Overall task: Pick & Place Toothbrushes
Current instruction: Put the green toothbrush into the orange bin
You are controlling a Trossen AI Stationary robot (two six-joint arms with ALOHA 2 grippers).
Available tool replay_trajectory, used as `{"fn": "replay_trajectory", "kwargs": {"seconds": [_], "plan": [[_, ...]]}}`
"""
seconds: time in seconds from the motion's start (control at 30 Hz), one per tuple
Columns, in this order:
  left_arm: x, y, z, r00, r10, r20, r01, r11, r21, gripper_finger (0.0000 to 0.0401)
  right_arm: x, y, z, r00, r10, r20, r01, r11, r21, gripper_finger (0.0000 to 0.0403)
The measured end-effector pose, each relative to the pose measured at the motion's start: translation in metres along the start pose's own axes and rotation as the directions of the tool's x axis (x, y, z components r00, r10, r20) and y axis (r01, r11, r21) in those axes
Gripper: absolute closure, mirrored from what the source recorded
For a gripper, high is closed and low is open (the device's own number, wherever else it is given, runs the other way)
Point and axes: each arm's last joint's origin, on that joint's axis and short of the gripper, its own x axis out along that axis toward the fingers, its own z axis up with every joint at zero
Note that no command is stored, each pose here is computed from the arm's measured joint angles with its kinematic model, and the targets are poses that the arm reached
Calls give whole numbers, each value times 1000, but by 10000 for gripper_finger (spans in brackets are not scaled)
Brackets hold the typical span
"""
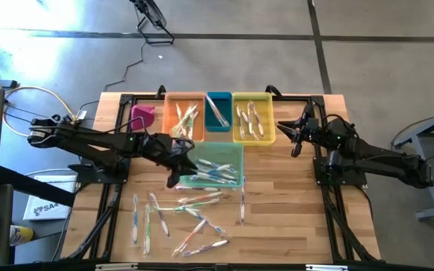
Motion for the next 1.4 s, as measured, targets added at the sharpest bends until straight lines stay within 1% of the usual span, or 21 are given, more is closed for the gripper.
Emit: {"fn": "replay_trajectory", "kwargs": {"seconds": [0.07, 0.13, 0.23, 0.33, 0.43, 0.5, 0.57, 0.67, 0.73, 0.83, 1.03, 1.17, 1.27, 1.4], "plan": [[0, -2, -1, 999, -43, -15, 42, 997, -57, 311, 0, 0, 0, 1000, 0, 0, 0, 1000, 0, 348], [1, -6, -2, 997, -70, -23, 68, 995, -77, 311, 0, 0, 0, 1000, 0, 0, 0, 1000, 0, 348], [1, -17, -3, 993, -109, -34, 107, 993, -59, 311, 0, 0, 0, 1000, 0, 0, 0, 1000, 0, 348], [-1, -34, 1, 993, -112, -27, 111, 993, -29, 311, 0, 0, 0, 1000, 0, 0, 0, 1000, 4, 348], [-7, -51, 6, 997, -68, -43, 69, 998, 3, 311, 0, 0, 0, 1000, 0, 0, 0, 1000, 4, 348], [-13, -60, 7, 997, -1, -79, 3, 1000, 16, 311, 0, 0, 0, 1000, 0, 0, 0, 1000, 4, 348], [-18, -68, 5, 990, 72, -121, -71, 997, 8, 311, 0, 0, 0, 1000, 0, 0, 0, 1000, 4, 348], [-20, -74, -4, 962, 159, -220, -170, 985, -32, 311, 0, 0, 0, 1000, 1, 0, -1, 1000, 16, 348], [-19, -78, -12, 941, 180, -287, -207, 976, -66, 311, 0, 0, 0, 1000, 0, 0, 0, 1000, 29, 348], [-12, -85, -20, 924, 183, -336, -223, 971, -83, 311, 0, 0, 0, 1000, 1, 0, -1, 1000, 30, 348], [8, -92, -36, 887, 195, -417, -230, 973, -34, 311, 0, 0, 0, 1000, 2, 0, -2, 999, 43, 348], [18, -92, -47, 837, 169, -520, -220, 975, -39, 311, 0, 0, 0, 1000, 3, 0, -3, 996, 86, 348], [25, -90, -56, 787, 174, -592, -247, 968, -44, 311, 0, 0, 0, 1000, 4, 0, -4, 994, 109, 348], [37, -89, -66, 739, 182, -649, -273, 961, -41, 311, 0, 2, 0, 999, 48, 1, -48, 993, 110, 348]]}}
